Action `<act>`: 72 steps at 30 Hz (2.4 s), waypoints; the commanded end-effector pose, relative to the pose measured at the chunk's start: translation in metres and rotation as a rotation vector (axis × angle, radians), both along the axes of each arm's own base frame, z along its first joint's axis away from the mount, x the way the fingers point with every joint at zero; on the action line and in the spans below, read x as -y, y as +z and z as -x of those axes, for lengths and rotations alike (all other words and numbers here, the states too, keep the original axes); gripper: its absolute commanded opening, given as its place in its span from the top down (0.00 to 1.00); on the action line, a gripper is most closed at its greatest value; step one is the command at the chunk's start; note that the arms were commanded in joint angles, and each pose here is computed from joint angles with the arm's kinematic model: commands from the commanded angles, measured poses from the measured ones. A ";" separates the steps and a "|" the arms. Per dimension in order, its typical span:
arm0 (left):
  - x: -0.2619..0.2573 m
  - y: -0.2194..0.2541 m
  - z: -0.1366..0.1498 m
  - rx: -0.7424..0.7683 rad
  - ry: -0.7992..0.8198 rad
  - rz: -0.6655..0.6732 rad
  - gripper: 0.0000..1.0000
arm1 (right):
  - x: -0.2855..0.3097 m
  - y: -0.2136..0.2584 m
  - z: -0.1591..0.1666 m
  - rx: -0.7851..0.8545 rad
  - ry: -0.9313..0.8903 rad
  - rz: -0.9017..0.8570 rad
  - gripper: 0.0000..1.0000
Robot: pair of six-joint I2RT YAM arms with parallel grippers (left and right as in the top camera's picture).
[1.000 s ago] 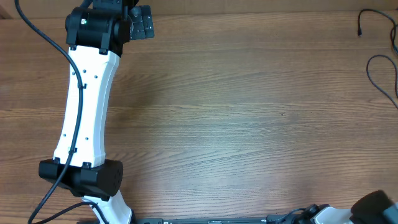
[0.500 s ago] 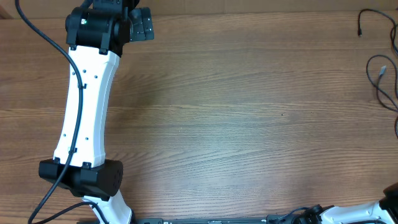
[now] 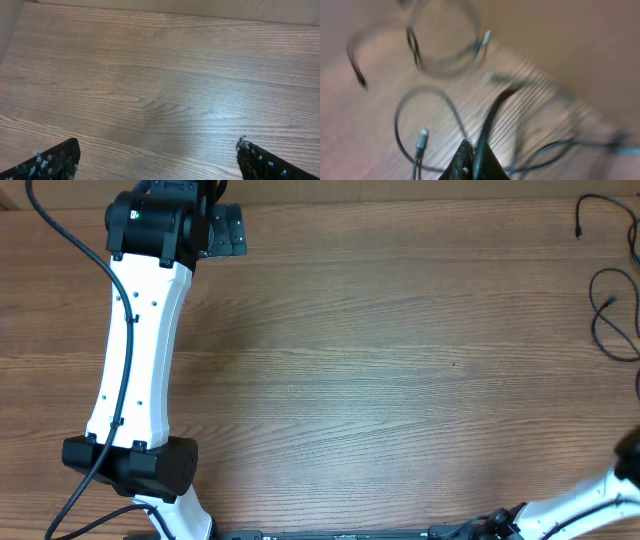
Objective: Untangle cables
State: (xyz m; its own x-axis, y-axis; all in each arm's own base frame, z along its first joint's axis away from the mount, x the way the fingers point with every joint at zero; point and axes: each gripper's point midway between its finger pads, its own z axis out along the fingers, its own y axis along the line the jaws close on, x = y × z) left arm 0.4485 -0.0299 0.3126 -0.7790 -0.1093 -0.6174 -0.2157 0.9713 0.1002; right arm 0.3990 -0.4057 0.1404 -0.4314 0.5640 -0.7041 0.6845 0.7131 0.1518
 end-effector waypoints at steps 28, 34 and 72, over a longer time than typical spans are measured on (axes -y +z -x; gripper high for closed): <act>0.013 0.000 -0.005 0.014 -0.028 0.063 0.00 | -0.061 0.124 -0.065 0.075 0.150 0.041 0.00; 0.013 0.001 -0.007 0.024 -0.028 0.064 0.00 | -0.089 0.187 -0.063 0.165 0.188 0.054 0.00; 0.049 0.221 -0.012 0.746 -0.250 -0.051 0.00 | -0.561 0.389 -0.019 0.620 1.106 0.328 0.00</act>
State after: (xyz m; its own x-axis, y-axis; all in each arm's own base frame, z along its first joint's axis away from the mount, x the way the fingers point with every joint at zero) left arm 0.4750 -0.1035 0.5350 -0.1408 0.0006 -0.9900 0.0757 0.9971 -0.0101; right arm 0.4424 0.1912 0.5013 -0.1435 -0.1828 -0.9726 -0.4440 0.8902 -0.1018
